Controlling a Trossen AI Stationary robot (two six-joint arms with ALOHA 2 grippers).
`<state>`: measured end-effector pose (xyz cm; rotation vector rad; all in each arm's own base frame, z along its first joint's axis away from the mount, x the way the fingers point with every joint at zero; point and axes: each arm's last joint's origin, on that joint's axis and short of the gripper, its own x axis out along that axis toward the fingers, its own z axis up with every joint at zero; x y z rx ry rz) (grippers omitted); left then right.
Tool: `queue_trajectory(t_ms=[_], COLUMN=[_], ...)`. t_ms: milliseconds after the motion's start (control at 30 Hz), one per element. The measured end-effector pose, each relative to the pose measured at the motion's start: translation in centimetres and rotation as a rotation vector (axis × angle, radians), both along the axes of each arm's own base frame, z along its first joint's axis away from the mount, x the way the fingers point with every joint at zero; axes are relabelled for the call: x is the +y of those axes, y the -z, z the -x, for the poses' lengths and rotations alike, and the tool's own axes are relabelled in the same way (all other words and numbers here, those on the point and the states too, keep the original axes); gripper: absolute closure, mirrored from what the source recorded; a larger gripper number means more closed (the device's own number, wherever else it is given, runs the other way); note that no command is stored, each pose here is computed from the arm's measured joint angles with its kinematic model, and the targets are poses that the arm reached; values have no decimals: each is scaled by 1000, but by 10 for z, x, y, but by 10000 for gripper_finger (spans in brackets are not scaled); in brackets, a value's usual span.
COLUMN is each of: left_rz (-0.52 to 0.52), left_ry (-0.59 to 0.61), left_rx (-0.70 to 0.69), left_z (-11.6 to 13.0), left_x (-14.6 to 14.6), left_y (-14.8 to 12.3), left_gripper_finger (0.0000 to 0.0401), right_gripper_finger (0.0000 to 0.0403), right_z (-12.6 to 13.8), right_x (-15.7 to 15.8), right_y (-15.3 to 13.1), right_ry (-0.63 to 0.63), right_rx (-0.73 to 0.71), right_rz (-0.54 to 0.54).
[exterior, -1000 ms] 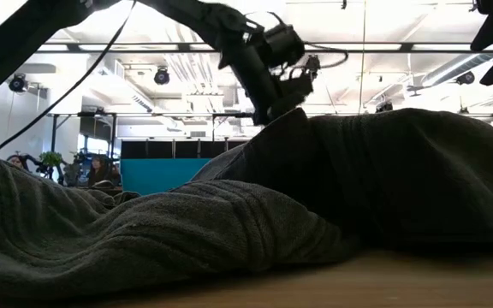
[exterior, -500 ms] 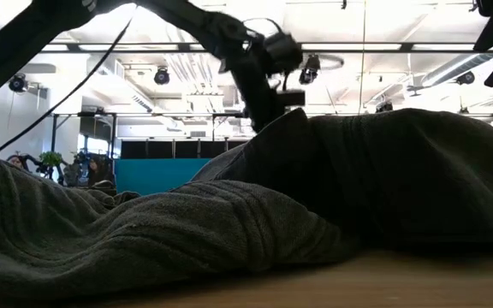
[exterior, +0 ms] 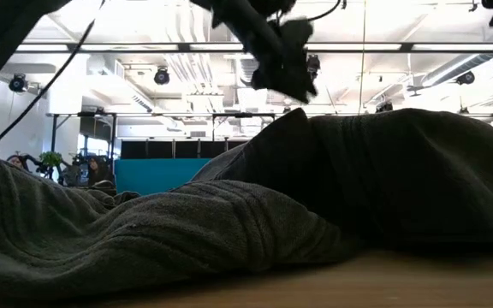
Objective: Pick & Place hat
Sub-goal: Put the right black cap into the blue bin
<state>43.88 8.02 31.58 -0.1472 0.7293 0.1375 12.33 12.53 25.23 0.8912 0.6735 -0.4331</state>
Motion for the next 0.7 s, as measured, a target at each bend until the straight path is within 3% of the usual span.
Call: queue_trajectory(t_ms=[100,233,400,467,567,700], left_rz=[146,220,216,207,234,314], left_ry=[83,109,132,105,34,43], left_rx=[11,4,-46,-79,-94,-163], left_z=[16,44,74,87,101,113], left_x=[-23,-53,-89,-99,-110,-128], left_y=[-20,-45,-62,-69,-65,-47], left_gripper_finger=[238,238,238,238,238,238], right_gripper_finger=[150,156,160,160,160,161], right_z=[-5,-11,-18,-20,-23,-28], right_x=[8,21,30,33,38,54], right_y=[0,0,2,2,-4,-27], right_ry=[-47,-114,-137,-132,-121,-251], right_rx=[-32,-86,-129,-127,-145,-386], right_rz=[0,12,28,-14,-95,-26])
